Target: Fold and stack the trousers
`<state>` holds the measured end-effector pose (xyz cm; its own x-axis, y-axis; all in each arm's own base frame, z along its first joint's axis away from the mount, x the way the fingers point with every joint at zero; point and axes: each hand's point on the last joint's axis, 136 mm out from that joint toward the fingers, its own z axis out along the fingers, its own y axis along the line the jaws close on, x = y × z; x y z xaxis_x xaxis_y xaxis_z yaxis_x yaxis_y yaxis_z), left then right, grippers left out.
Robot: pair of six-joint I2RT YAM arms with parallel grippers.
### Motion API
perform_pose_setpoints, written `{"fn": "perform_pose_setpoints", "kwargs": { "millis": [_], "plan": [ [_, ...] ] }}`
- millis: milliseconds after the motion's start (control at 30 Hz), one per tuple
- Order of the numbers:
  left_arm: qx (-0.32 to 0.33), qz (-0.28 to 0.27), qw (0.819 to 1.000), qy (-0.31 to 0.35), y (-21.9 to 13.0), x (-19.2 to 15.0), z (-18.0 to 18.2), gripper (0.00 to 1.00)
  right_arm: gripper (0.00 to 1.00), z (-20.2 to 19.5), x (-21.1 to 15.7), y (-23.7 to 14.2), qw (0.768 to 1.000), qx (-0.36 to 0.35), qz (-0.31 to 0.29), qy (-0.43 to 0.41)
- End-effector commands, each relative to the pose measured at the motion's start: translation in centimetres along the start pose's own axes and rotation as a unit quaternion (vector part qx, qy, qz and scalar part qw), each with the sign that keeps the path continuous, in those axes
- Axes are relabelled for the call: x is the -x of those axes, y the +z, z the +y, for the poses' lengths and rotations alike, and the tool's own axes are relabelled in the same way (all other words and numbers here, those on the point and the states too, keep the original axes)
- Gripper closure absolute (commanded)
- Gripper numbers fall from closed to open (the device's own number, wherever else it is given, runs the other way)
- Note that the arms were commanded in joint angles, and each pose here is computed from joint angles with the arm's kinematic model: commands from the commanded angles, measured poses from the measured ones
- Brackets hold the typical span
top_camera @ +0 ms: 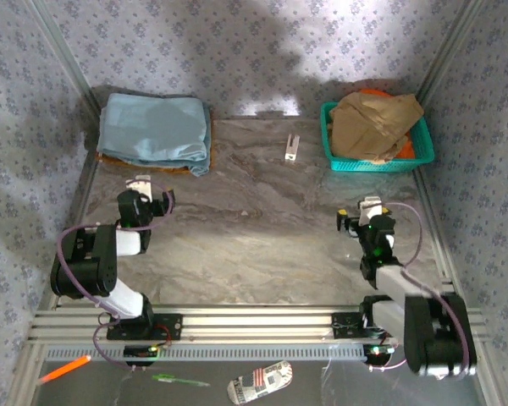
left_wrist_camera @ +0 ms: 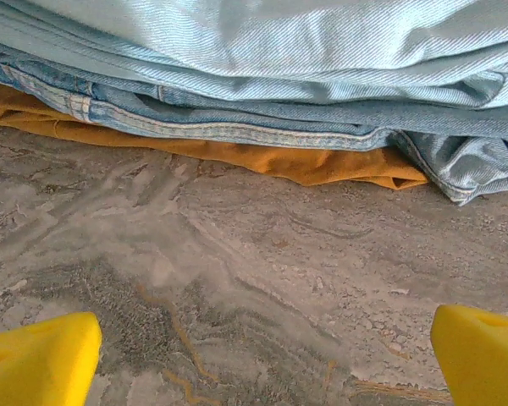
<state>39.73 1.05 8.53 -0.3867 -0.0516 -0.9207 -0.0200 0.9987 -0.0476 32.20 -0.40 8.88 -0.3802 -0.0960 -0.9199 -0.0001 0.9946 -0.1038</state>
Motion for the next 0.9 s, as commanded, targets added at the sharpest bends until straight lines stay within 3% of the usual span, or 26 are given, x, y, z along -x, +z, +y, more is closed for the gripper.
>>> {"fn": "perform_pose_setpoints", "kwargs": {
  "millis": [0, 133, 200, 267, 333, 867],
  "plan": [
    [-0.006, -0.003, 1.0, 0.006, 0.0, 0.3, -0.2, 0.0, 0.0, 0.1, 4.0, 1.6, 0.997, 0.01, -0.075, 0.012],
    [-0.004, -0.003, 1.0, 0.006, 0.0, 0.4, -0.2, 0.0, 0.0, 0.9, 2.5, 5.1, 0.998, 0.032, -0.057, 0.007],
    [-0.005, -0.003, 1.0, 0.006, 0.0, 0.4, -0.2, 0.0, 0.0, 0.6, 2.0, 6.1, 0.999, 0.036, 0.013, 0.013],
    [-0.004, -0.002, 1.0, 0.006, 0.0, 0.3, -0.2, 0.01, 0.0, -1.6, 1.9, 6.7, 0.998, 0.002, 0.011, 0.057],
    [-0.004, -0.002, 1.0, 0.006, 0.0, 0.3, -0.2, 0.0, 0.0, -1.6, 2.0, 6.7, 0.999, -0.013, 0.009, 0.045],
    [-0.004, -0.001, 1.0, 0.008, 0.0, 0.3, -0.2, 0.0, 0.0, -1.4, 2.0, 6.7, 0.999, -0.016, 0.014, 0.039]
  ]
}}
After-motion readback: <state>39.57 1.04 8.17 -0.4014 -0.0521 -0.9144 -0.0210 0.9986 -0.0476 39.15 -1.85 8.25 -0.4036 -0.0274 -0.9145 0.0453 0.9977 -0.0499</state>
